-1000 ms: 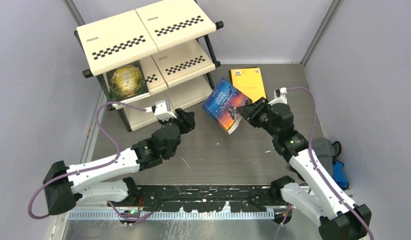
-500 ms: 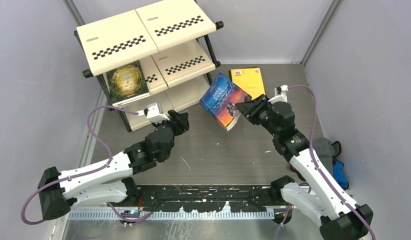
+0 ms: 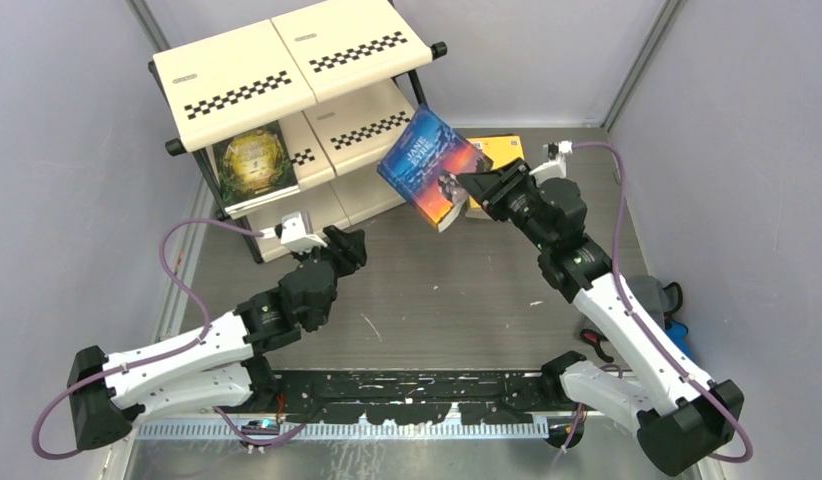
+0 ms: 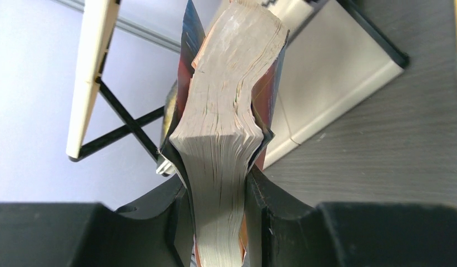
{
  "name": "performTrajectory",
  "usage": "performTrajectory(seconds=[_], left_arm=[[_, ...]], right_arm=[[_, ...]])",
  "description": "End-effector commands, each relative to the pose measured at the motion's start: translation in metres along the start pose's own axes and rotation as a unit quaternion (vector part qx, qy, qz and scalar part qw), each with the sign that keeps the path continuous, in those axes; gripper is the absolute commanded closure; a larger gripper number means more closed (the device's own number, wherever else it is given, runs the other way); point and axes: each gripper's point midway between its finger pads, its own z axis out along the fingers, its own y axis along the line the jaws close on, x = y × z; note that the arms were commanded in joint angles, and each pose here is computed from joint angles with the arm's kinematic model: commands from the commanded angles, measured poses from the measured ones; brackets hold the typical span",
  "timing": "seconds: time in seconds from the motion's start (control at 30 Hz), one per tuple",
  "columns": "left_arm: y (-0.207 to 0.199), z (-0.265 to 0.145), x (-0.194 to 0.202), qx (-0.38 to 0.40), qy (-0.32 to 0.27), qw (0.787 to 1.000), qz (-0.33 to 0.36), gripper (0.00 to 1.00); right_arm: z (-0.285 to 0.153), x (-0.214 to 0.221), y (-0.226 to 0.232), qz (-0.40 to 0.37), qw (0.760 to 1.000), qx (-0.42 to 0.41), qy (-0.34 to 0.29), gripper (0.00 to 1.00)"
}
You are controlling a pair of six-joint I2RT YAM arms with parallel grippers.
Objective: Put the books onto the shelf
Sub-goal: Pick up the book from the center of the board, then place the book on the shelf.
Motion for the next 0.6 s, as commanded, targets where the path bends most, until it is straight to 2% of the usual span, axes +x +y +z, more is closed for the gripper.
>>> performTrajectory(seconds=[0.0, 0.57], left_arm=[[0.010, -0.004, -0.012, -0.018, -0.020, 1.000, -0.009, 0.46], [0.019, -0.013, -0.012, -0.012, -0.009, 1.000, -0.007, 0.46]], right_arm=[[-0.025, -0.067, 0.133, 0.010, 0.973, -0.206, -0.107, 0.99], [0.035, -0.063, 0.147, 0.040, 0.963, -0.240, -0.116, 0.99]])
